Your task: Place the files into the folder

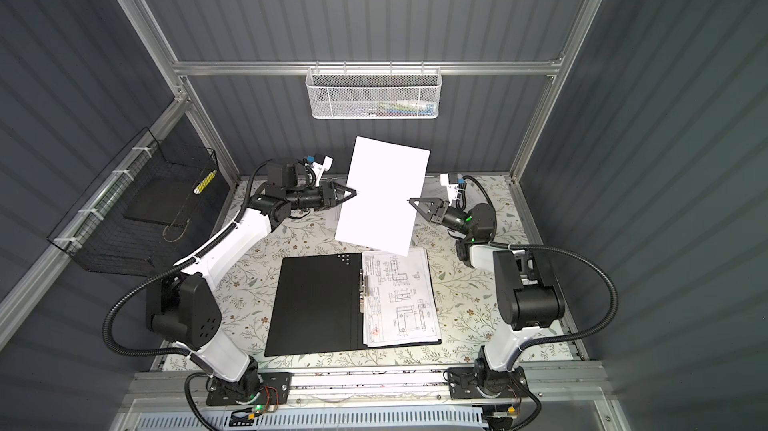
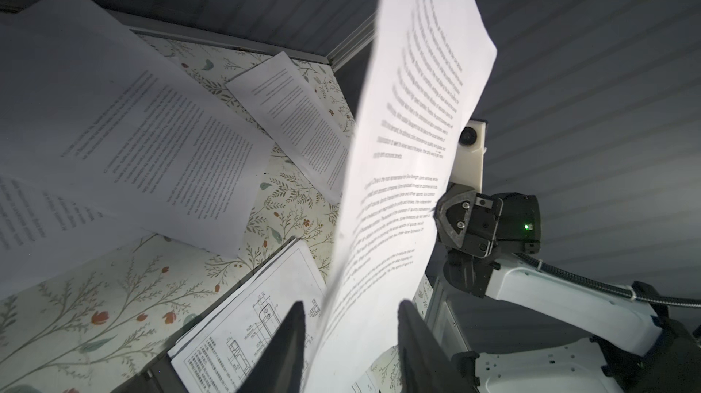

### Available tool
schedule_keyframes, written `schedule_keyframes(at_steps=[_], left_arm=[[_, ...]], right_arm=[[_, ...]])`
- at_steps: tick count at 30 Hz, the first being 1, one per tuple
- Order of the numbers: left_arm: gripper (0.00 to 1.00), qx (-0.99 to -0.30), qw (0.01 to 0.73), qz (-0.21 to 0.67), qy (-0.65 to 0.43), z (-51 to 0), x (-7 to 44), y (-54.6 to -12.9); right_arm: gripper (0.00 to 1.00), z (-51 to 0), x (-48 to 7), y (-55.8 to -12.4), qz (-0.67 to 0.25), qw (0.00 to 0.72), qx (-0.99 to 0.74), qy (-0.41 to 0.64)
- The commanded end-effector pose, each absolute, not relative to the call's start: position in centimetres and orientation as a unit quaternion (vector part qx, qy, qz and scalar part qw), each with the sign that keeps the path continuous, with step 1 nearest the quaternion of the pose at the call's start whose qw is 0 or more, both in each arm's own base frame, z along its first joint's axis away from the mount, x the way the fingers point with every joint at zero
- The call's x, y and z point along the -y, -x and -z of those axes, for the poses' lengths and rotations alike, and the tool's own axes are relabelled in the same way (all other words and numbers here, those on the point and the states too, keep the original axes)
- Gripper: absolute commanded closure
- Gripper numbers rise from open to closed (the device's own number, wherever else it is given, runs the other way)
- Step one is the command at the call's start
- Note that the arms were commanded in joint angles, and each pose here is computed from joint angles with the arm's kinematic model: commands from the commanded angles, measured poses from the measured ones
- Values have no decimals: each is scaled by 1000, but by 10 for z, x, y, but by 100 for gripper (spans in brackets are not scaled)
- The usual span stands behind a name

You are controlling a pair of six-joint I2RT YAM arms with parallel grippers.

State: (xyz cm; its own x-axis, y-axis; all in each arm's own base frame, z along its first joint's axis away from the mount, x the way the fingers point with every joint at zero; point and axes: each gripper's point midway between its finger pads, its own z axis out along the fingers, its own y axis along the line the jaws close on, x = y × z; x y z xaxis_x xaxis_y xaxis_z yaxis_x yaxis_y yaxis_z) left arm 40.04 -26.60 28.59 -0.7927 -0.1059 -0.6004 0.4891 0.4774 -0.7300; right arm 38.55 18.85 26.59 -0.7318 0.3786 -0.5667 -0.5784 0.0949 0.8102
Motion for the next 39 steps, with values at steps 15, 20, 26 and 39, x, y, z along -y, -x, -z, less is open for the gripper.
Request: schedule_keyframes(at_steps=[15, 20, 26, 39], left_arm=[[43, -836, 347, 409, -116, -276, 214, -360], [42, -834, 343, 414, -121, -274, 214, -351], [42, -834, 338, 420, -122, -271, 213, -344], [40, -829, 335, 427, -133, -267, 212, -327]], right_arm=[[100, -181, -165, -292, -537, 164, -827, -13], [100, -141, -148, -270, -473, 113, -872, -60], [100, -74, -122, -253, -360, 50, -926, -102], [100, -77, -124, -269, -282, 92, -955, 18]])
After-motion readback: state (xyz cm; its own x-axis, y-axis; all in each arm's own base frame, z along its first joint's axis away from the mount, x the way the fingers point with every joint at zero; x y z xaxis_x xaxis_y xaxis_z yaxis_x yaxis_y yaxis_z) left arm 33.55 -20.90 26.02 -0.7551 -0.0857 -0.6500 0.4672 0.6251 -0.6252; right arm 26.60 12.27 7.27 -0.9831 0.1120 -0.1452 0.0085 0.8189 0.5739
